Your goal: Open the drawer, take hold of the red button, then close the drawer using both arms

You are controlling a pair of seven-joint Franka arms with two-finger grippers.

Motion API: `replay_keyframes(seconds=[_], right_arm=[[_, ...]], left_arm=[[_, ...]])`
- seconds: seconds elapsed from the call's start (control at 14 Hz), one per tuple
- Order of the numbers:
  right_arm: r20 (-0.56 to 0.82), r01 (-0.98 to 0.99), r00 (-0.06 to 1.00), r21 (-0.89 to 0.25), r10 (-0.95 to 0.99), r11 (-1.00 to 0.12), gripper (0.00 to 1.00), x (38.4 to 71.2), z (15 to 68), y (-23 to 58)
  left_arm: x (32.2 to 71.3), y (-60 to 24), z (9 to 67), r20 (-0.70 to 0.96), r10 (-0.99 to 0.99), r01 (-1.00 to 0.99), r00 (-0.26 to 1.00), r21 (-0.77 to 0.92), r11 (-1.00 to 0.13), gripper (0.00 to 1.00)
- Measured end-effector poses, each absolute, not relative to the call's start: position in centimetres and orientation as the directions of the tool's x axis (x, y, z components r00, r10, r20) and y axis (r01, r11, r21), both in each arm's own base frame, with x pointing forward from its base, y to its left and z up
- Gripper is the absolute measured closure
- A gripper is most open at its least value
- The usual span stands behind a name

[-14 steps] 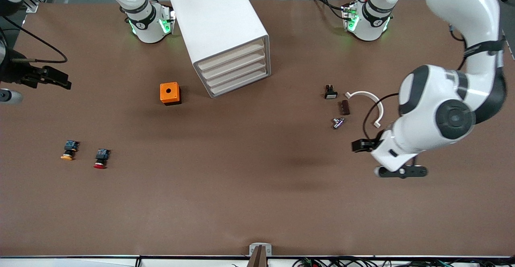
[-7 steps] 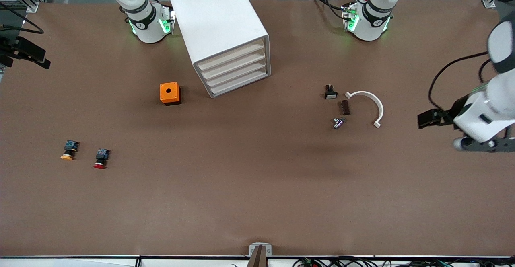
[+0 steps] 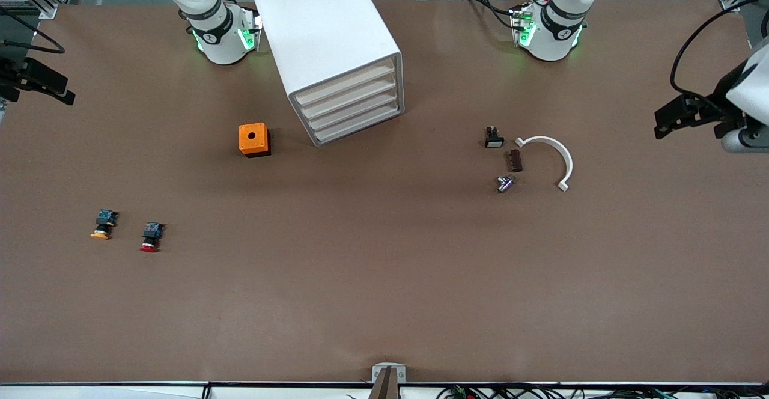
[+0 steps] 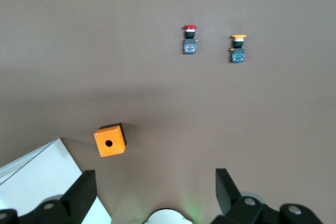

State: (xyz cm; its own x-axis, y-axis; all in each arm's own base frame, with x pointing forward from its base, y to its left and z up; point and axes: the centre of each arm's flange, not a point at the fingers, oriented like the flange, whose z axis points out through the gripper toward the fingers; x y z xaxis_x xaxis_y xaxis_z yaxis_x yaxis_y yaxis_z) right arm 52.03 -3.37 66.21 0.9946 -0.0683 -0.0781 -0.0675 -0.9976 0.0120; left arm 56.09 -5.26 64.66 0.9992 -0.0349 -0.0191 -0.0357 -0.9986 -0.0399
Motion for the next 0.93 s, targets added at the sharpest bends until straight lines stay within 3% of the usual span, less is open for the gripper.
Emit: replay_keyframes(seconds=[0.93], right_arm=[[-0.078, -0.069, 0.995, 0.013, -0.07, -0.998, 0.0, 52.0, 66.2, -3.4]], left_arm=[[52.9, -4.7, 64.9, 0.045, 0.045, 0.045, 0.998, 0.004, -0.999, 0.0]])
